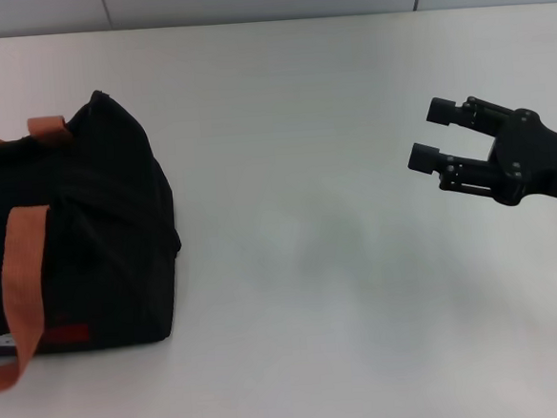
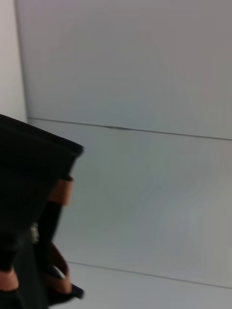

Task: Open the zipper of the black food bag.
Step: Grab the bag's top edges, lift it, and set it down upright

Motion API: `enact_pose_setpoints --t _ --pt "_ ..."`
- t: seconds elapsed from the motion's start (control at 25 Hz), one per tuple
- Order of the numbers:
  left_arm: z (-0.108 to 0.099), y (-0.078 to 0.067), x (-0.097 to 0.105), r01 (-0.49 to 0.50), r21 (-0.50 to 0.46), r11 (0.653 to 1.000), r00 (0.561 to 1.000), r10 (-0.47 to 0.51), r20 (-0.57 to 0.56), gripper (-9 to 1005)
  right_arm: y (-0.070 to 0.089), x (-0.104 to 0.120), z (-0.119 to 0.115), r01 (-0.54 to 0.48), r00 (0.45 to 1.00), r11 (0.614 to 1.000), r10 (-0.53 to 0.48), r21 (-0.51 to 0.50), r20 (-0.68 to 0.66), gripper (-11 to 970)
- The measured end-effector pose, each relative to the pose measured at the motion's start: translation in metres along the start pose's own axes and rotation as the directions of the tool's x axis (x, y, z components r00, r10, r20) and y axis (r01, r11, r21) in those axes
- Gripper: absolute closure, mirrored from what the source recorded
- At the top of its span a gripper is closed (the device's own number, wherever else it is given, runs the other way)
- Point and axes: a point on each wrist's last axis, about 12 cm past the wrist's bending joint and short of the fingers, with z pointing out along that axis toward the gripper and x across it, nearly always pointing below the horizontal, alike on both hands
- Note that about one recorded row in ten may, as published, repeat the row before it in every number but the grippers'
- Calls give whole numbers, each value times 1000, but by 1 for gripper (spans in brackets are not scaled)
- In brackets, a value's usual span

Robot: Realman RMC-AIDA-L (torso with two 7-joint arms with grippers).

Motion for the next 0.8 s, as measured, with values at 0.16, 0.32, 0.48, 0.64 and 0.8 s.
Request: enact_pose_setpoints --t 0.16,0.32,0.48,0.64,0.8 --pt "-1 -3 -8 -9 40 999 999 7 52 212 0 0 1 1 1000 1000 -1 -2 -1 138" --pt "-3 1 -13 -5 77 997 1000 3 26 211 -1 -1 2 1 1000 1000 -1 -2 -1 138" --pt "-8 9 -21 16 122 992 998 -9 -55 211 -1 -1 3 3 1000 1000 -3 -3 -1 138" --pt "-12 14 -24 7 116 993 997 2 -79 212 -3 -4 6 10 1000 1000 -10 -7 -2 138" --pt "-18 17 -27 -16 102 995 995 27 -99 211 -3 -5 9 14 1000 1000 -14 -15 -6 138"
